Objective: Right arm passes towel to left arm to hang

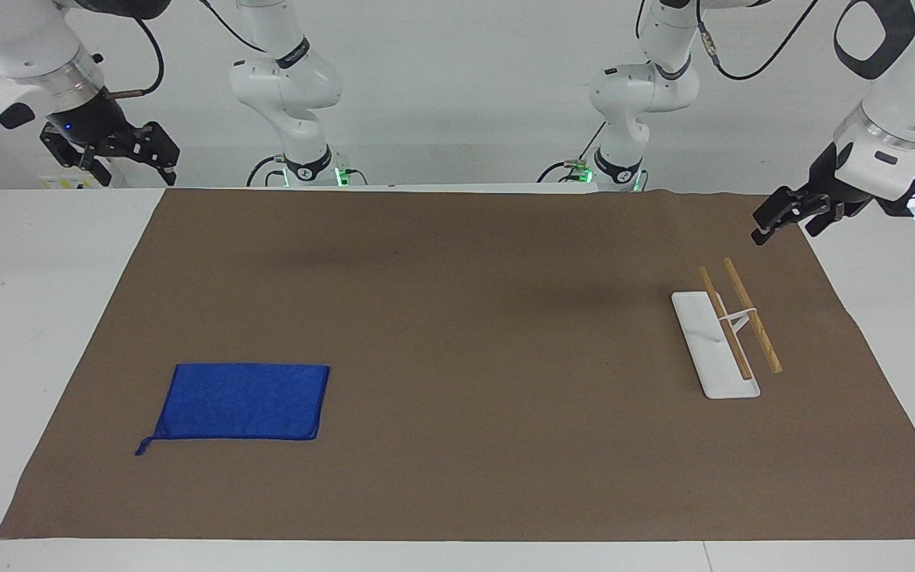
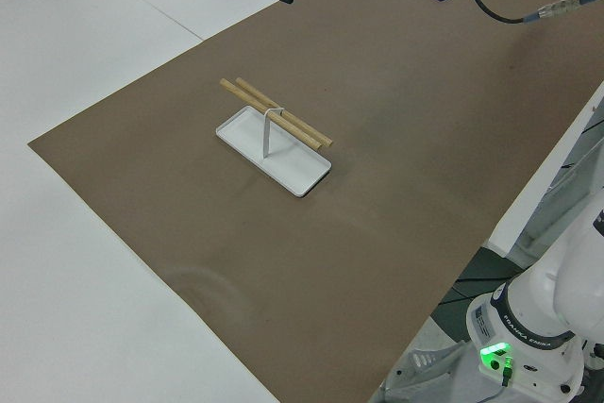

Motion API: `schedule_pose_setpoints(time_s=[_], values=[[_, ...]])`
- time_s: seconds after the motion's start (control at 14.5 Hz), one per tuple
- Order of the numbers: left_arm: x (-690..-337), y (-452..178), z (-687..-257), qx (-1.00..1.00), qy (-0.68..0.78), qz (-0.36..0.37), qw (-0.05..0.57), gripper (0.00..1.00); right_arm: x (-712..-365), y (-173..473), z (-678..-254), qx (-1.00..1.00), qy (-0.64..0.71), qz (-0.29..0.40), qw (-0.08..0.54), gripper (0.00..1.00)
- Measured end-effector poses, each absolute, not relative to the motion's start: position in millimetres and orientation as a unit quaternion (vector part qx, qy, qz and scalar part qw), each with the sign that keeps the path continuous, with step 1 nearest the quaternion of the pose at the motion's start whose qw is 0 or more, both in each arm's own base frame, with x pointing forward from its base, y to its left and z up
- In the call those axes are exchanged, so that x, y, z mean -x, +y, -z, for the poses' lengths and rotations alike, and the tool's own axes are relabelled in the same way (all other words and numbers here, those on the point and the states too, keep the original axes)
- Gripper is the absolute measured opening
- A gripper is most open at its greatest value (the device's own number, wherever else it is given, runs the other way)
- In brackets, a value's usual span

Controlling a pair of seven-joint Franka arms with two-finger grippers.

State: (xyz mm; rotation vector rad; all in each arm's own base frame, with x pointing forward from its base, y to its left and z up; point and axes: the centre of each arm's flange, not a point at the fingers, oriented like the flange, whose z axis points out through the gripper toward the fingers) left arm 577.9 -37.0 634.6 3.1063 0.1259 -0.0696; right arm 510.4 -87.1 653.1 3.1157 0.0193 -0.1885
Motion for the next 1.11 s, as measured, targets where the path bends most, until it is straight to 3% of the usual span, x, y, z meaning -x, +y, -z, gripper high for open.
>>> schedule_pose_setpoints(time_s=[0.76, 0.97, 1.11], values=[[-578, -37, -635, -0.999, 0.04, 0.022, 0.016, 1.0, -514, -90, -642, -0.998, 0.005, 0.06, 0.01, 1.0], [-578, -37, -635, -0.999, 0.04, 0.022, 0.016, 1.0, -548, -81, -604, -0.999, 0.01, 0.044, 0.014, 1.0], [-578, -37, -635, -0.999, 0.04, 0.022, 0.016, 1.0, -590, -67, -551, -1.0, 0.005, 0.029, 0.005, 1.0]])
